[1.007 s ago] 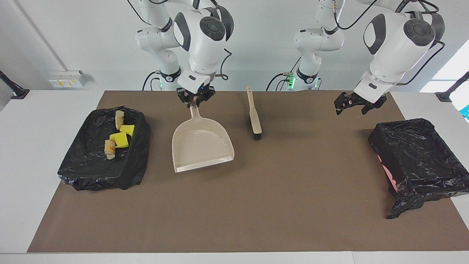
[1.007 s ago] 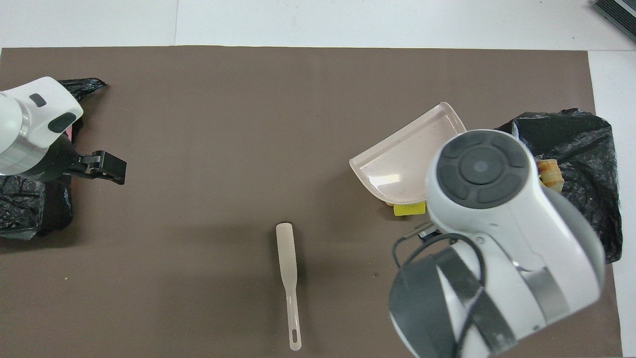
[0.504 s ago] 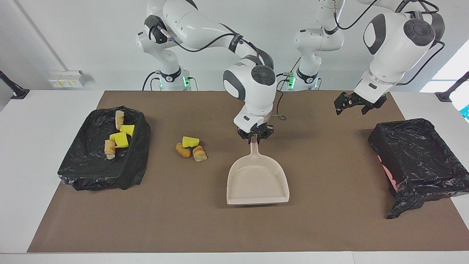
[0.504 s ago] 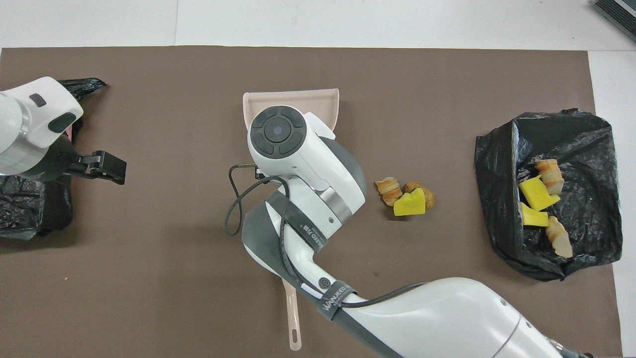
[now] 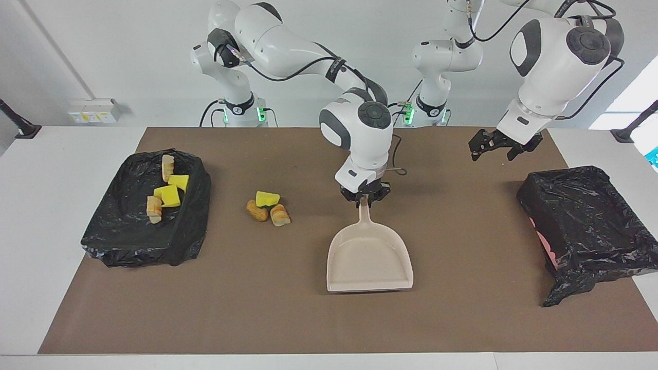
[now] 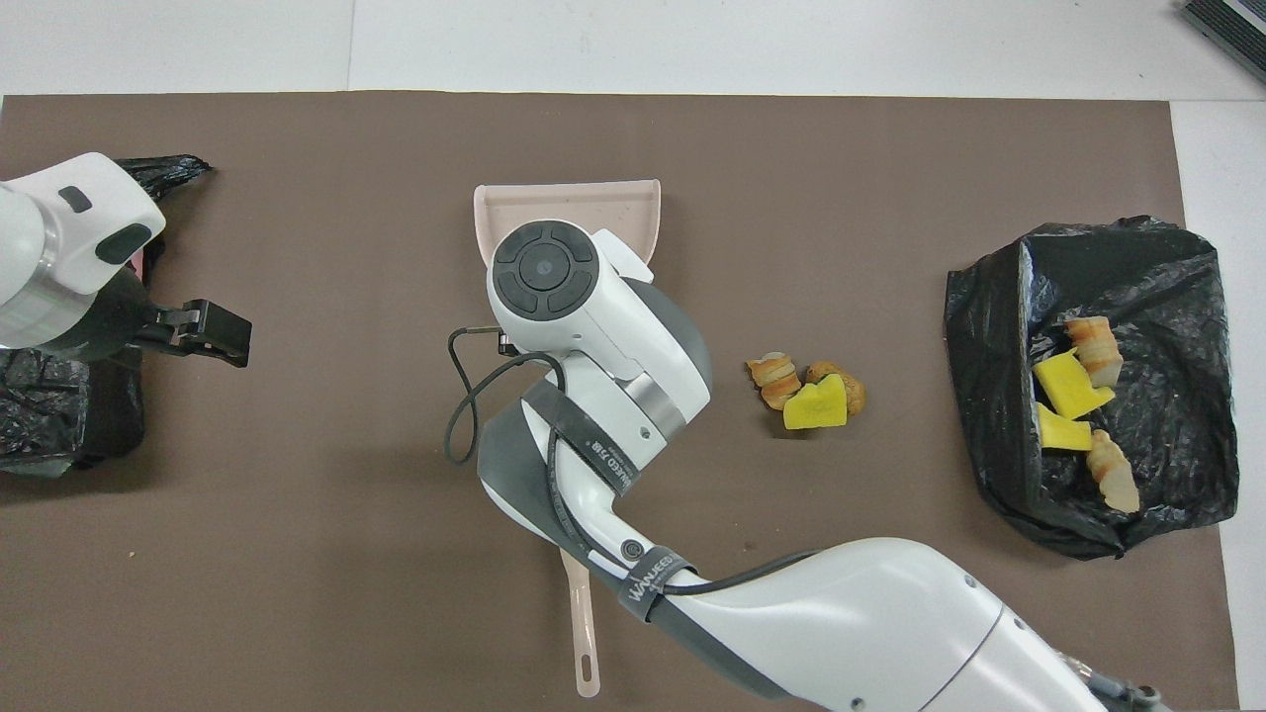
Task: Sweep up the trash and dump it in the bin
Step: 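Lower the empty dustpan onto the table center with the right gripper, then grasp the dustpan with the left gripper while the right gripper grasps the brush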
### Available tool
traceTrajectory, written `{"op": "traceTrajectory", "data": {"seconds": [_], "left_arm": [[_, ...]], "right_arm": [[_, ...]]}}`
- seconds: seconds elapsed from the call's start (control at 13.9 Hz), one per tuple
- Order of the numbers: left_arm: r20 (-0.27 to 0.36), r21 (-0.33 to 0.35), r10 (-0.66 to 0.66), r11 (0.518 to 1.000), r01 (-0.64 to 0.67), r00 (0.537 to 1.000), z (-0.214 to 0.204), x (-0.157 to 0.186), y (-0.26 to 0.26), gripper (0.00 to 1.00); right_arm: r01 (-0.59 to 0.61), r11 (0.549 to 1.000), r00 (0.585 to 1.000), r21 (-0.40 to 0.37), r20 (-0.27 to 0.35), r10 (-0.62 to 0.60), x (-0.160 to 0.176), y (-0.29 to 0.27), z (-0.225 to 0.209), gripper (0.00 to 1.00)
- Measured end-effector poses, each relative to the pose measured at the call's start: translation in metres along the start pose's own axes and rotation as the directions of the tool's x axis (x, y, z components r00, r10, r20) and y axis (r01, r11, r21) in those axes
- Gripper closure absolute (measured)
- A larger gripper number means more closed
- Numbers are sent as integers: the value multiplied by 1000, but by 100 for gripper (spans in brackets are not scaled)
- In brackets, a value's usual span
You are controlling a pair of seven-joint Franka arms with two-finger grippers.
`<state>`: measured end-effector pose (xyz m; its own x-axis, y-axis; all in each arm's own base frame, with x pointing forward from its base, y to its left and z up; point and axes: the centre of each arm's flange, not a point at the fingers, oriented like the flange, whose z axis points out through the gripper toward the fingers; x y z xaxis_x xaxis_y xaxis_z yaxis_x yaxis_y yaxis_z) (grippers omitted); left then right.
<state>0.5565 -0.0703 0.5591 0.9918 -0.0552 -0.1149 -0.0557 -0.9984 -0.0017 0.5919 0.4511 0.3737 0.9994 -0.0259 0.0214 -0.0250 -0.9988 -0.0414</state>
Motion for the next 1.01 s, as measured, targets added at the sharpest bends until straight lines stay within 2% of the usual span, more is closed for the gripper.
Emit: {"op": "traceTrajectory", "data": {"seconds": [0.29,0.43,0.5,0.65,0.86,0.94,1.01], "left_arm": [[-2,0,7,1000,-7,1000,-1,0,1,0],[-27,-1,16,1000,-16,1000,-2,3,4,0],[-57,-2,21,1000,-21,998,-1,6,7,0],[-88,-6,29,1000,-30,996,7,11,13,0],[-117,-10,32,999,-34,993,24,24,16,0],[-121,-12,33,999,-34,992,32,30,17,0],[-122,-13,33,999,-35,992,42,37,17,0]], "right_arm": [[-4,1000,1000,-5,8,4,1,4,12,68],[-9,1000,1000,-14,19,9,1,10,19,68],[-10,1000,1000,-16,21,11,2,11,20,61],[-9,1000,1000,-15,18,9,1,11,18,42],[-7,1000,1000,-16,5,7,0,12,1,7],[-3,999,1000,-33,16,3,0,18,-9,0],[16,999,999,-52,30,-14,-2,25,-21,0]]}}
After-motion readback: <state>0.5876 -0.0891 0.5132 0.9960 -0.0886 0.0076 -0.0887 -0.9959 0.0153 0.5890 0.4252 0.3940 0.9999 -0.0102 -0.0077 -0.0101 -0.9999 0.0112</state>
